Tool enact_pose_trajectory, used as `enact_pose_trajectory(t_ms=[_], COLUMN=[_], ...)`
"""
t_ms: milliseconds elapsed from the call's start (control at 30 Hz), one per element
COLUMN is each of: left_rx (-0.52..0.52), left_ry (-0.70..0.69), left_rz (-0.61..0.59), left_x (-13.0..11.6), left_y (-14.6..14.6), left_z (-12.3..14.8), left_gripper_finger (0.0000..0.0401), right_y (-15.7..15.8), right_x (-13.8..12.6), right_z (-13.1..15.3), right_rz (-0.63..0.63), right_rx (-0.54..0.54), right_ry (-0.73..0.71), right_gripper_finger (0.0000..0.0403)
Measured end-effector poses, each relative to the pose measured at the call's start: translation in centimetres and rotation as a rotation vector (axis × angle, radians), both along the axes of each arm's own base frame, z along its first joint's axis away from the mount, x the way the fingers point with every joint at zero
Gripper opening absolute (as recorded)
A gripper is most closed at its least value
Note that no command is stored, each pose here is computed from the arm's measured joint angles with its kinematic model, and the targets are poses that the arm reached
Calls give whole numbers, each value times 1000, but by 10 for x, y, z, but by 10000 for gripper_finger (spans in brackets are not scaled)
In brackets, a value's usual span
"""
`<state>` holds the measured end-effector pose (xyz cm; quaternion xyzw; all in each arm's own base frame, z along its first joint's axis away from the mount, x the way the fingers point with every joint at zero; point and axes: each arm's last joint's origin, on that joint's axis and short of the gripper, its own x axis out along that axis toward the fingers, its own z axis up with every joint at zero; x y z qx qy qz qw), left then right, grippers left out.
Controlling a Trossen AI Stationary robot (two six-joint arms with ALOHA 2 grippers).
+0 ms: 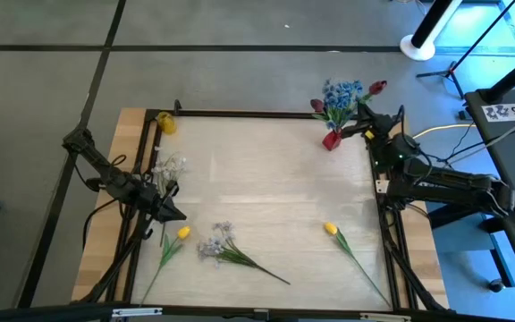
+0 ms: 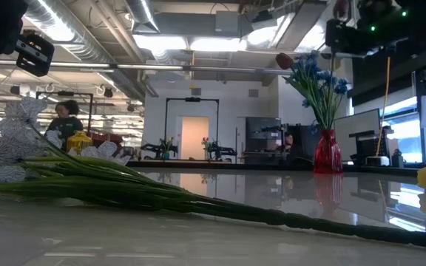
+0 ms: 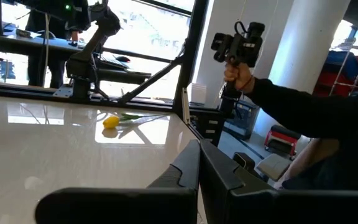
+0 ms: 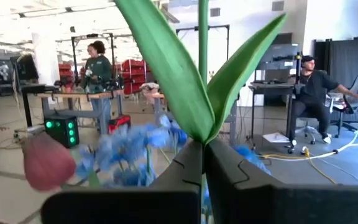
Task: Sort flowers into vase by color
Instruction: Put the red flower into the red vase
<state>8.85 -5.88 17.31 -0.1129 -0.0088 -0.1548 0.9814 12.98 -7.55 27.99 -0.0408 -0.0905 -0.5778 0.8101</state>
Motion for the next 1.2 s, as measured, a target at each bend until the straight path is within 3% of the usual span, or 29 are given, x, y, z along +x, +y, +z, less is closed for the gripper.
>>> enact_pose_trajectory(t_ms=[700,833,967,1200], left_rx=[0,0,0,0], left_ry=[0,0,0,0], left_rz=[0,0,-1,0], left_x=[0,0,0,0], left_y=[0,0,0,0], left_z=[0,0,0,0], left_gripper_finger=[0,0,0,0], right_y=[-7,-9,-9,-6], right_x=[20,24,24,22], right_z=[-58,-63,-63,-48], right_rz=[57,40,35,44], right_rx=[174,202,207,213], right_ry=[208,181,179,180], right_gripper_finger=[5,8,41,144])
